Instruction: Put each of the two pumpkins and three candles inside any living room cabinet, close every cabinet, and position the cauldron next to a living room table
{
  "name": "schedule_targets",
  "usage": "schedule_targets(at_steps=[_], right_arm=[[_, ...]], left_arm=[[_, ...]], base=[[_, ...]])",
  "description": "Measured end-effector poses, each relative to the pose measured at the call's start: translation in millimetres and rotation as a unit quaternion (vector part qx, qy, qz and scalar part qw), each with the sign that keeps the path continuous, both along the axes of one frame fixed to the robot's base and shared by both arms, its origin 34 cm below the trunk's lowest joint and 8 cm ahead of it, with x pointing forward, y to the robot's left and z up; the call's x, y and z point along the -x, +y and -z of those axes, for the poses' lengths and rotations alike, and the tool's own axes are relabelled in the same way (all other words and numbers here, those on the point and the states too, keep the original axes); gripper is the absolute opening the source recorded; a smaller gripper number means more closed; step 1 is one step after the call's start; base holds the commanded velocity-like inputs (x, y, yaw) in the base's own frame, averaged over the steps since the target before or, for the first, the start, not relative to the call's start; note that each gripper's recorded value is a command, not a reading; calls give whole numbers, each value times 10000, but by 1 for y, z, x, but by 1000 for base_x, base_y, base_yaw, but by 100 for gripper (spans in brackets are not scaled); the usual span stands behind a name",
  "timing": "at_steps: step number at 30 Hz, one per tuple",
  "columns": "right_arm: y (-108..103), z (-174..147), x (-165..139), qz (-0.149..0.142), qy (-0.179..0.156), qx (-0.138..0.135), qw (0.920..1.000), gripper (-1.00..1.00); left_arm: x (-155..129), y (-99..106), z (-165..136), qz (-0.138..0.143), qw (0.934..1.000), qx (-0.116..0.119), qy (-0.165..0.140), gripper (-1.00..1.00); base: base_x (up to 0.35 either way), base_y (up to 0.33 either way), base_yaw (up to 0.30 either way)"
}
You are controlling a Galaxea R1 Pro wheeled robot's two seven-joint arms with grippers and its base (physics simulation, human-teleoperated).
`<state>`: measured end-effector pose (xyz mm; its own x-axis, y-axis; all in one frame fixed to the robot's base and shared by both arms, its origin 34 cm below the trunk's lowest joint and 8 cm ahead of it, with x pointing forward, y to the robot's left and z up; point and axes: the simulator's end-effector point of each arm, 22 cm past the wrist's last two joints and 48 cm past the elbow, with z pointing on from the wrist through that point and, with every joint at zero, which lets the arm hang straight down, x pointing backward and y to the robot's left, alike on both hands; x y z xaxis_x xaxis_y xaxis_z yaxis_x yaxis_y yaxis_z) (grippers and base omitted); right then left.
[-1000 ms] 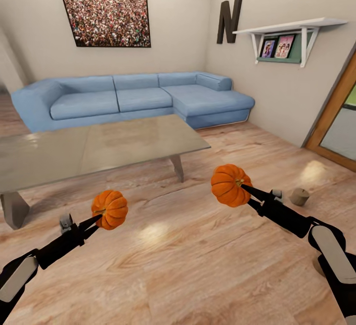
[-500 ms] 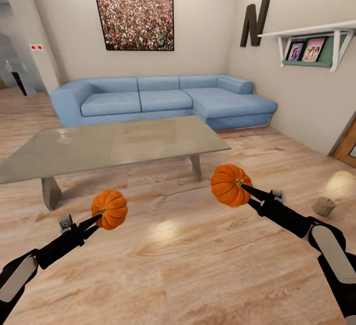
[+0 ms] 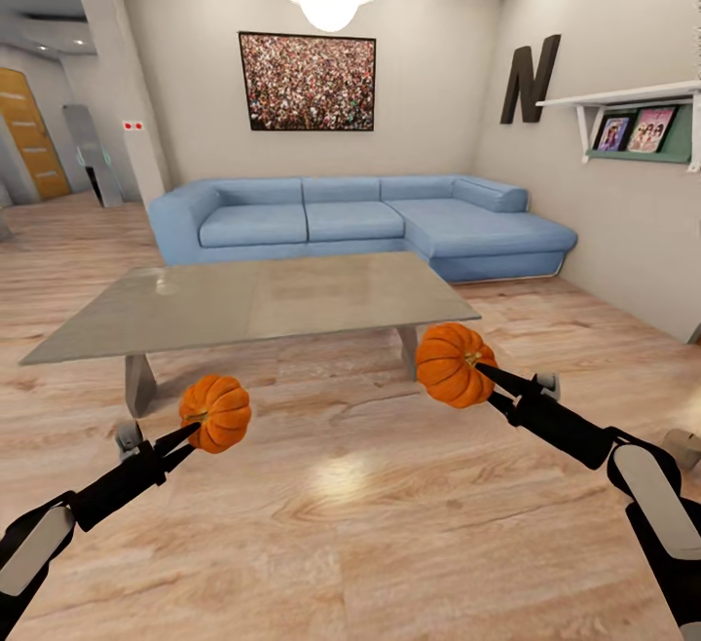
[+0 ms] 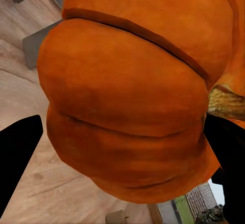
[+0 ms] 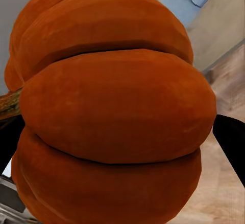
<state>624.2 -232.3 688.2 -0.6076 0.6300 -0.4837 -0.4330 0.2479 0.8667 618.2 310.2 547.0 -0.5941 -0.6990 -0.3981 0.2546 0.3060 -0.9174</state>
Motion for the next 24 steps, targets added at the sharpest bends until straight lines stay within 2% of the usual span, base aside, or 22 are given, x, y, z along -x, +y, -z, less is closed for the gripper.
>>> schedule_targets(at_steps=[5,11,24], right_arm=[[0,-13,4,-6,-119,-2,9999,-100],[0,-13,4,0,-122,21,9999,-100],[0,-12,3,12,-110,38,9999,-100]], left_arm=[[1,0,-11,2,10000,1,-94,-100],[1,1,-11,-9,10000,-5,-94,-100],[1,1,-12,-8,9999,-25,-116,-100]], base=[[0,0,1],[0,0,40],[-11,11,267]])
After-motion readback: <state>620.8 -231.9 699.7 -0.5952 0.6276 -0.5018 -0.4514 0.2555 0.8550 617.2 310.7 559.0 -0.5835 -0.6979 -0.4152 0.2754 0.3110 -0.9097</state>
